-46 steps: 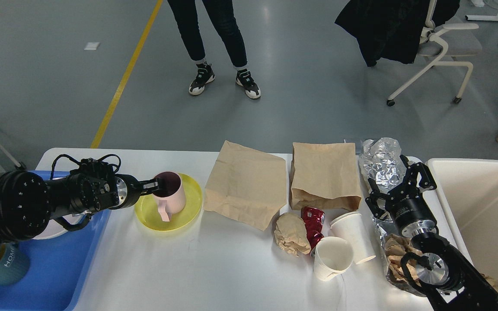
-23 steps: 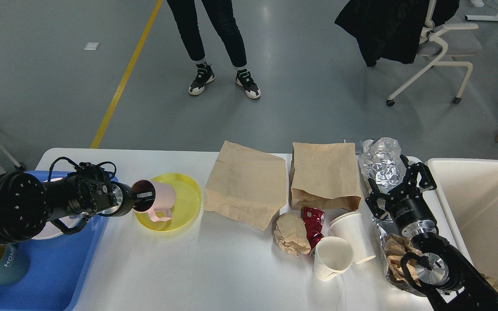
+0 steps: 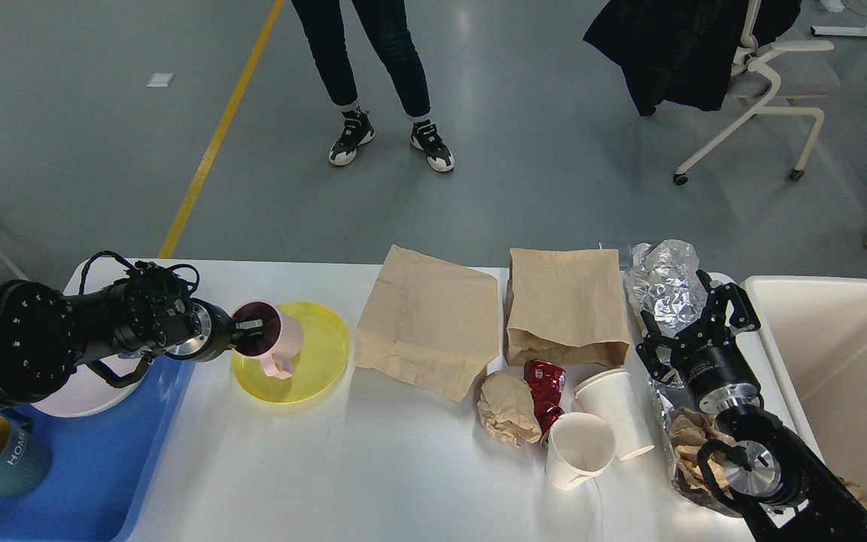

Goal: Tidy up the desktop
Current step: 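Grasp the pink mug on the yellow plate with the left gripper, then carry the pink mug onto the blue tray and release it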

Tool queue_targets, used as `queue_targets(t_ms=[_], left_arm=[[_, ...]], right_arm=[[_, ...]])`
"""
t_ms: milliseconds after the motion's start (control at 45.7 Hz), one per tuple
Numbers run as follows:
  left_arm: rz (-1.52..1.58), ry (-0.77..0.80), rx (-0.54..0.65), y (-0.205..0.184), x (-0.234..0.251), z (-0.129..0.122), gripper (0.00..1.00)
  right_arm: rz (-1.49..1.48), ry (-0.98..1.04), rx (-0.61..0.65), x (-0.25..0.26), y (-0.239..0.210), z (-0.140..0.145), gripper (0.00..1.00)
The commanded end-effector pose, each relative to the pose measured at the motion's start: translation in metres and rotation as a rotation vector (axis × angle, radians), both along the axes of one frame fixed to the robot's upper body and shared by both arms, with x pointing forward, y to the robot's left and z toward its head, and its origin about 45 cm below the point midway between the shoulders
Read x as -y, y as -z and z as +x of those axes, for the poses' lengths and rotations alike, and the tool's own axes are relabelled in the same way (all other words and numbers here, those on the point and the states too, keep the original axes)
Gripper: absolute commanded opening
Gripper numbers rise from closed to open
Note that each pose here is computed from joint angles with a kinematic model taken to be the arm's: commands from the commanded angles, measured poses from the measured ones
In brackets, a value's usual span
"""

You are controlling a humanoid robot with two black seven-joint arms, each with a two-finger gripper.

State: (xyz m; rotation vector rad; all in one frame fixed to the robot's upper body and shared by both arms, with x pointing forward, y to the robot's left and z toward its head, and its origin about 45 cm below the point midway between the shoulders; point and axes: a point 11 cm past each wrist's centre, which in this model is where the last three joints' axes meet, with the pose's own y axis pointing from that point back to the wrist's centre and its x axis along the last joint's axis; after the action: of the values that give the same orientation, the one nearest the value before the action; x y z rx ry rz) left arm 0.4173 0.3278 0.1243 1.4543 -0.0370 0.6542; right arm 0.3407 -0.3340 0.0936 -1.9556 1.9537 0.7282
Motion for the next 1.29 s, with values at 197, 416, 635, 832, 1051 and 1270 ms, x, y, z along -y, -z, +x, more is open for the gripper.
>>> queue_targets(t_ms=[197, 416, 635, 832, 1051, 1270], left_arm=[[-0.02, -0.009, -0.03, -0.001, -0.001, -0.002, 0.0], [-0.031, -0.012, -0.027, -0.001, 0.001, -0.002, 0.0], [-0.043, -0.003, -0.047, -0.006, 0.005, -0.001, 0.0], [-0.081, -0.004, -0.125, -0.064, 0.01, -0.005, 0.0], [-0.029, -0.001, -0.187, -0.126, 0.007, -0.036, 0.0], [-0.01, -0.007, -0.241, -0.18, 0.012, -0.083, 0.0]], right_arm=[[0.0, 0.001, 0.0, 0.0, 0.0, 0.0, 1.0], [0.0, 0.0, -0.001, 0.0, 0.0, 0.0, 1.0], [0.0, 0.0, -0.001, 0.0, 0.0, 0.0, 1.0], [0.0, 0.0, -0.001, 0.0, 0.0, 0.0, 1.0], [-0.001, 0.002, -0.001, 0.0, 0.0, 0.0, 1.0], [-0.001, 0.002, -0.001, 0.0, 0.0, 0.0, 1.0]])
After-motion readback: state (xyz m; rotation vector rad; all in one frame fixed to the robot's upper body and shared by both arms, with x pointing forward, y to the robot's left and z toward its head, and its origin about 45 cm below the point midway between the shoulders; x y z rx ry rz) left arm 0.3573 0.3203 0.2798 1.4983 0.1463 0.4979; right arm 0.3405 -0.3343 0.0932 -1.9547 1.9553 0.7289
